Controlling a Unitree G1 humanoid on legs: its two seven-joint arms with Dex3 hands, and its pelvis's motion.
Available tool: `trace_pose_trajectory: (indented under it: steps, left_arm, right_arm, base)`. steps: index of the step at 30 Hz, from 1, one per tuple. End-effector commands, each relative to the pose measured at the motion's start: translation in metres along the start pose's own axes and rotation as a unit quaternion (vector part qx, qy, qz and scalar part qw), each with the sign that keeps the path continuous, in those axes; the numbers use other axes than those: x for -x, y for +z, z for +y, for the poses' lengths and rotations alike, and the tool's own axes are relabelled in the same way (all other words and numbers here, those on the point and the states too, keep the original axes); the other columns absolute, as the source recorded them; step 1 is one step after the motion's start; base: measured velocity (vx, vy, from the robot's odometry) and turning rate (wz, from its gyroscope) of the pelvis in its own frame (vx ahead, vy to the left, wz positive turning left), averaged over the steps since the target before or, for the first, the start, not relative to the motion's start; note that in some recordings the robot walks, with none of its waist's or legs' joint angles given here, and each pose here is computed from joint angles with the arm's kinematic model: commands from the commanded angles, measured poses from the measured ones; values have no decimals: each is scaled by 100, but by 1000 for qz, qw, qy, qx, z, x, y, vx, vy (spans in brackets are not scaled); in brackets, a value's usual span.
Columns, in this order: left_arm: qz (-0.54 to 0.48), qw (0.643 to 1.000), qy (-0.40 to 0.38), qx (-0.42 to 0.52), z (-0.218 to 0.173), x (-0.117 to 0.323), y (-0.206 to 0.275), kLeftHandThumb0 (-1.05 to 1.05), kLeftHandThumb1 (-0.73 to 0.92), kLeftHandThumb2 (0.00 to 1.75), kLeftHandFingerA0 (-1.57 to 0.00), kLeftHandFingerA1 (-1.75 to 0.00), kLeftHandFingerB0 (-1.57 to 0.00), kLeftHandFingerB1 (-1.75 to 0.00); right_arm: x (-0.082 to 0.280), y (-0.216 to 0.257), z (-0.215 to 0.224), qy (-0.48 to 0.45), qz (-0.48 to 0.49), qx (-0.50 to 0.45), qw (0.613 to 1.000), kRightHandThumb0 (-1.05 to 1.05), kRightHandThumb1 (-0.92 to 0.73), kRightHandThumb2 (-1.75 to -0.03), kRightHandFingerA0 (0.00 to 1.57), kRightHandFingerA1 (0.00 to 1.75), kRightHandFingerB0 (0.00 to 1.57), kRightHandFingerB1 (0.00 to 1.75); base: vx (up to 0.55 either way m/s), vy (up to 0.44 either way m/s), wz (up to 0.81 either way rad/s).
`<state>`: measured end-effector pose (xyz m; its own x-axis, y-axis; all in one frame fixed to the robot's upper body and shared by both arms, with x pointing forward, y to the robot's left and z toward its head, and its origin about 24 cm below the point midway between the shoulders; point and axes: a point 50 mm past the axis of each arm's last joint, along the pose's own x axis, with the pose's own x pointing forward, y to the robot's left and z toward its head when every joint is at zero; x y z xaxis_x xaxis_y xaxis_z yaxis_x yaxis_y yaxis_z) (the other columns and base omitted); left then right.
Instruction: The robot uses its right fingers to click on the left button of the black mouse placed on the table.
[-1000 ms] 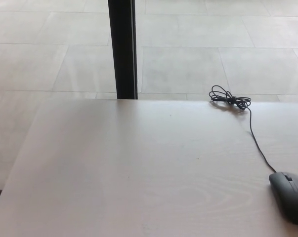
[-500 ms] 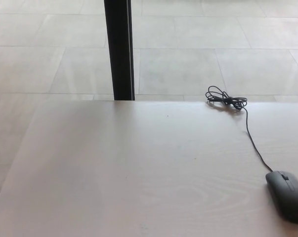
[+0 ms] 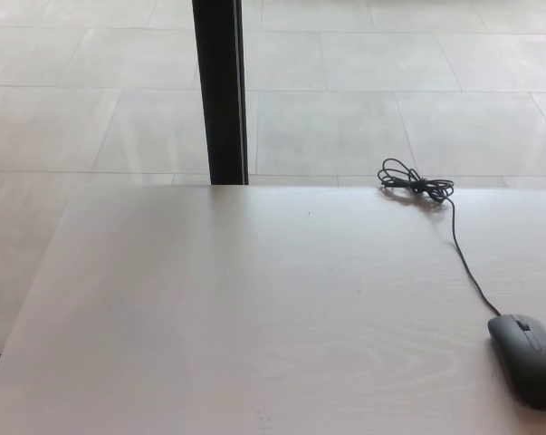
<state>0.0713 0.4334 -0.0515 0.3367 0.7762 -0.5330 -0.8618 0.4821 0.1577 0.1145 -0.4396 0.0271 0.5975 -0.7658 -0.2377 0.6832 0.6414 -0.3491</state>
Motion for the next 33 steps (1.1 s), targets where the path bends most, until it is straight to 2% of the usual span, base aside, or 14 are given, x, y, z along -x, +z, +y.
trace_pose_trajectory:
  steps: [1, 4, 7, 8, 9, 12, 18, 20, 21, 23, 24, 30, 31, 33]
  left_arm:
    - [-2, 1000, 7, -13, 3, 1, 0, -38, 62, 58, -75, -68, -70, -59]
    - [2, 1000, 9, -23, 4, 1, -1, -40, 64, 59, -79, -64, -71, -58]
    - [6, 1000, 9, 0, 5, 0, -1, -41, 62, 58, -74, -68, -71, -60]
    - [3, 1000, 5, 6, 4, 0, 0, -41, 61, 58, -73, -70, -69, -60]
    - [4, 1000, 6, 3, 4, 0, -1, -41, 63, 59, -73, -68, -70, -58]
    - [16, 1000, 12, -11, 5, 0, -2, -40, 63, 59, -74, -65, -67, -55]
    - [16, 1000, 4, -18, 8, 1, -3, -41, 66, 58, -65, -66, -59, -55]
    - [23, 1000, 8, -10, 7, 1, -4, -40, 63, 58, -67, -68, -62, -57]
    - [25, 1000, 7, -15, 6, 0, -4, -43, 61, 59, -67, -67, -60, -56]
    - [27, 1000, 7, -10, 6, 0, -5, -41, 62, 58, -67, -67, -60, -55]
    - [24, 999, 7, -20, 6, 1, -6, -40, 63, 59, -67, -66, -63, -57]
    - [25, 999, 10, -41, 9, 3, -10, -41, 64, 59, -70, -65, -63, -56]
    - [29, 999, 9, -29, 11, 3, -12, -41, 62, 59, -69, -66, -62, -57]
    - [32, 999, 13, -36, 15, 5, -14, -41, 63, 58, -71, -64, -64, -56]
  right_arm:
    - [6, -19, 2, -35, 62, -83, 994, -57, -81, -65, 84, 116, 51, 47]
    - [9, -22, 4, -26, 53, -71, 996, -56, -82, -64, 59, 57, 47, 43]
    - [13, -31, 10, -11, 70, -105, 992, -55, -79, -64, 58, 55, 35, 34]
    - [13, -32, 12, -1, 66, -96, 993, -58, -65, -94, 52, 65, 25, 47]
    - [13, -32, 12, 0, 67, -96, 993, -51, -77, -63, 60, 61, 30, 34]
    - [15, -37, 15, 13, 79, -115, 990, -54, -60, -88, 54, 69, 19, 45]
    - [24, -43, 23, 45, 72, -57, 995, -49, -71, -60, 57, 69, 22, 33]
    - [25, -43, 23, 47, 73, -69, 994, -35, -51, -99, 54, 74, 8, 48]
    - [25, -43, 23, 48, 76, -62, 994, -47, -72, -60, 55, 67, 23, 32]
    - [24, -44, 24, 48, 77, -67, 994, -34, -50, -98, 55, 74, 9, 48]
    - [25, -45, 24, 51, 76, -65, 994, -46, -72, -61, 56, 68, 24, 33]
    - [29, -47, 21, 58, 73, -48, 994, -44, -72, -60, 61, 74, 24, 33]
    - [30, -48, 19, 59, 73, -42, 995, -32, -53, -100, 59, 76, 9, 48]
    - [32, -51, 16, 58, 78, -39, 994, -42, -72, -61, 61, 77, 23, 33]
  base:
    - [0, 0, 0]
    - [0, 0, 0]
    - [0, 0, 0]
    - [0, 0, 0]
    - [0, 0, 0]
    - [0, 0, 0]
    - [0, 0, 0]
    - [0, 0, 0]
    - [0, 0, 0]
    - [0, 0, 0]
    - [0, 0, 0]
    - [0, 0, 0]
    - [0, 0, 0]
    - [0, 0, 0]
